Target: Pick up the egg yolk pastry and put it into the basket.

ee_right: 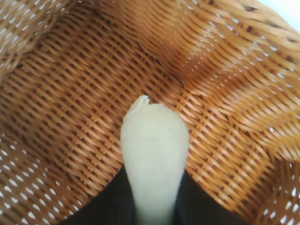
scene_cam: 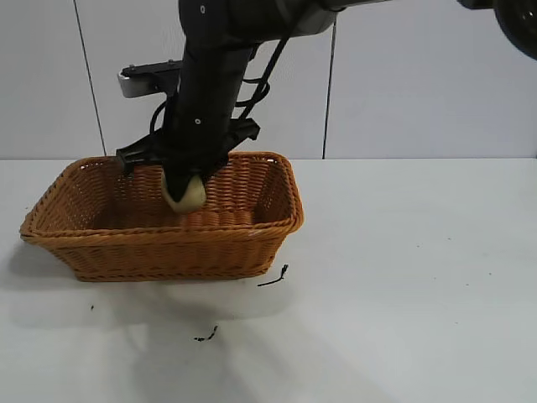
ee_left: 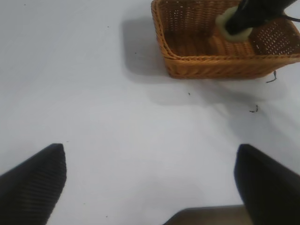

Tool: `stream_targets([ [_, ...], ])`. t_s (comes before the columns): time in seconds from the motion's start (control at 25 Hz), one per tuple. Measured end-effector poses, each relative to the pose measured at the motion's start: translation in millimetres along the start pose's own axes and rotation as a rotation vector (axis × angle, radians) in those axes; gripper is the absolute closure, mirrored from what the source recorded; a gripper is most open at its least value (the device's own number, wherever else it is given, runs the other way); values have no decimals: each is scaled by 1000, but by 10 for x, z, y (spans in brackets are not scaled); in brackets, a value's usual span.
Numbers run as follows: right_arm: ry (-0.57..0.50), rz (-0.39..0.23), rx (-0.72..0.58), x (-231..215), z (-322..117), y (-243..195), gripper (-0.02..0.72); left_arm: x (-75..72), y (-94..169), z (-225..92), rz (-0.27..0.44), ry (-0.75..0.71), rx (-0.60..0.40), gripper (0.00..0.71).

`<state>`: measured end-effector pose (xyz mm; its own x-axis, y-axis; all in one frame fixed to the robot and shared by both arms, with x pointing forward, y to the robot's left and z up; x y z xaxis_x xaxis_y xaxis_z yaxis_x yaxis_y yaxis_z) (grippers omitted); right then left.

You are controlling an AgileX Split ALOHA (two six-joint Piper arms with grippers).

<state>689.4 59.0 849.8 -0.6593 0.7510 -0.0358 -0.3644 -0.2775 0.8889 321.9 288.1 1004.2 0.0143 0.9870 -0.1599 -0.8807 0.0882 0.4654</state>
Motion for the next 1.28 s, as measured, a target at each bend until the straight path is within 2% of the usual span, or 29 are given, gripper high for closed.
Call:
stream_targets([
  [0.12,-2,5,17,8,-27,24,122,0,0,0,0,0,0,15],
  [0.16,-2,5,18,8,-21,56,76,0,0,0,0,0,0,15],
  [0.24,-2,4,4,3,32,184,35,0,0,0,0,0,0,15],
  [0.48,-24,-19,-136,-175,380,911,15,0,0,0,0,0,0,15],
  [0.68,-141,-99,-192,-959,394,1268,15,0,0,0,0,0,0,15],
  [0.92,-347,-234,-150,-2268,-90,1433,15,0,0,0,0,0,0,15],
  [1.04,-439,-289,-136,-2783,-376,1548,15,0,0,0,0,0,0,15],
  [1.28,-569,-347,-73,-3366,-900,1724,15,0,0,0,0,0,0,15],
])
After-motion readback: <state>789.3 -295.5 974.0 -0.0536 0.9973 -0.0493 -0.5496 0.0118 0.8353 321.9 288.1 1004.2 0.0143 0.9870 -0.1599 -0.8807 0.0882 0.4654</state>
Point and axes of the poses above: a point on each arm's last joint axis where the gripper is mounted, y pointing back along that axis away from the gripper, x along the wrist's bending axis when the last joint is at zero, z = x × y, the point moved 10 cm from there along -y, pointing out along that axis toward the gripper, and after that the axes turned 5 degrees about y, right-handed, at the moved point
